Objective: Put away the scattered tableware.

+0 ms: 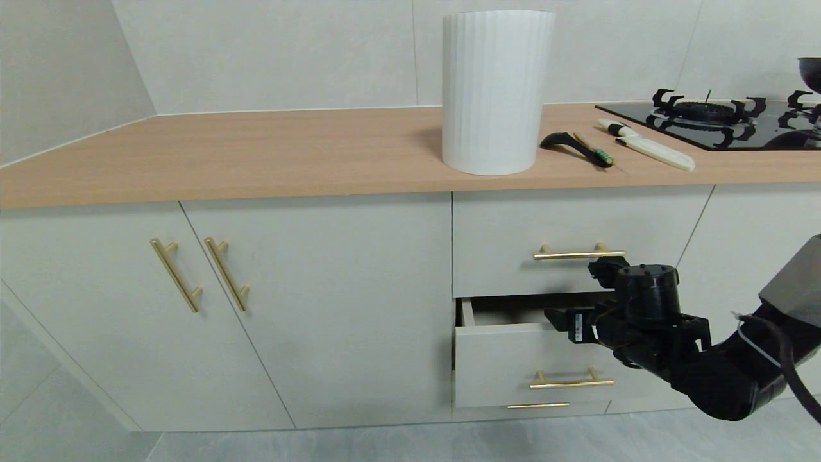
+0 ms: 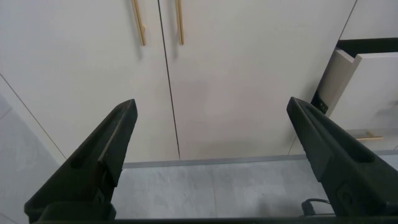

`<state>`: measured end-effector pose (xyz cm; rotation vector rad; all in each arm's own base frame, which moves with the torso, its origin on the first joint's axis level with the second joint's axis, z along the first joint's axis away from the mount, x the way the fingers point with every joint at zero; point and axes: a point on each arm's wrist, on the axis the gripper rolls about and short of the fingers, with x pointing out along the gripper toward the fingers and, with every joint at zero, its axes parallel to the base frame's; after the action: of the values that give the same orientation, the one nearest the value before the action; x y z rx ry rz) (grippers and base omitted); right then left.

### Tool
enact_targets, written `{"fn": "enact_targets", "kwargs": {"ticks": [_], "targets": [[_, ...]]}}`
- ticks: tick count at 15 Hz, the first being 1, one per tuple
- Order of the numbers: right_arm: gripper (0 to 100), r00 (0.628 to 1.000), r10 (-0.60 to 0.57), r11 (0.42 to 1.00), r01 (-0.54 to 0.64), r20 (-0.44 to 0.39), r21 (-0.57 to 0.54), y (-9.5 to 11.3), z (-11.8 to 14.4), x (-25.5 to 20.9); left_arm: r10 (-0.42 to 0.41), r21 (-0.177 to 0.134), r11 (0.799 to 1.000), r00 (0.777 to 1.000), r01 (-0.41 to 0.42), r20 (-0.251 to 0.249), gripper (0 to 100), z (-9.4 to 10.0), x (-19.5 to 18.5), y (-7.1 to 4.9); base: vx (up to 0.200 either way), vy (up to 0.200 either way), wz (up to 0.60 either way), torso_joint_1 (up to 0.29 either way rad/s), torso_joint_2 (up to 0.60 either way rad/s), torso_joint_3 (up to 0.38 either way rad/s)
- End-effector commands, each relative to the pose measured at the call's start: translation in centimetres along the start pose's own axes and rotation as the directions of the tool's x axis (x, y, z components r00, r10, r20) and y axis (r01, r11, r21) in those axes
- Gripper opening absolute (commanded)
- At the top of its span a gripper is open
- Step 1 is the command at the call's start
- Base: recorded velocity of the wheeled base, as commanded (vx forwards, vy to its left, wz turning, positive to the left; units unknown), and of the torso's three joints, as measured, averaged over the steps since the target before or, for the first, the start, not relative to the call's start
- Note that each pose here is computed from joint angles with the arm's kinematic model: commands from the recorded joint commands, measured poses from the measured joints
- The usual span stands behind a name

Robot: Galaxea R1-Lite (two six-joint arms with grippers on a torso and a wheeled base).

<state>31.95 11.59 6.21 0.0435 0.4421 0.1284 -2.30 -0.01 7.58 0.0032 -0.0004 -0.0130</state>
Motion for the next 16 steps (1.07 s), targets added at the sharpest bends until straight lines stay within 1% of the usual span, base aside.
{"fn": "enact_targets", "kwargs": {"ticks": [1, 4, 12, 14, 16], "targets": [[100, 0.999, -0.013, 1.0, 0.013, -0.032, -0.004, -0.21, -1.14, 1.08, -0.001, 0.0, 1.0, 1.0, 0.001, 0.0, 100, 0.0, 0.0, 0.0, 0.0, 0.0, 0.0, 0.0, 0.0, 0.0], [100, 0.999, -0.025, 1.0, 0.025, -0.025, -0.005, -0.21, -1.54, 1.56, 0.001, 0.0, 1.0, 1.0, -0.001, 0.0, 100, 0.0, 0.0, 0.0, 0.0, 0.0, 0.0, 0.0, 0.0, 0.0], [100, 0.999, -0.026, 1.0, 0.025, -0.03, -0.009, -0.23, -1.52, 1.21, 0.001, 0.0, 1.0, 1.0, -0.001, 0.0, 100, 0.0, 0.0, 0.0, 0.0, 0.0, 0.0, 0.0, 0.0, 0.0], [100, 0.999, -0.026, 1.0, 0.026, -0.034, -0.012, -0.26, -1.55, 1.07, -0.001, 0.0, 1.0, 1.0, 0.001, 0.0, 100, 0.0, 0.0, 0.0, 0.0, 0.0, 0.0, 0.0, 0.0, 0.0], [100, 0.998, -0.028, 0.999, 0.027, -0.056, -0.017, -0.29, -1.5, 0.57, 0.001, 0.0, 1.0, 1.0, -0.001, 0.0, 100, 0.0, 0.0, 0.0, 0.0, 0.0, 0.0, 0.0, 0.0, 0.0]]}}
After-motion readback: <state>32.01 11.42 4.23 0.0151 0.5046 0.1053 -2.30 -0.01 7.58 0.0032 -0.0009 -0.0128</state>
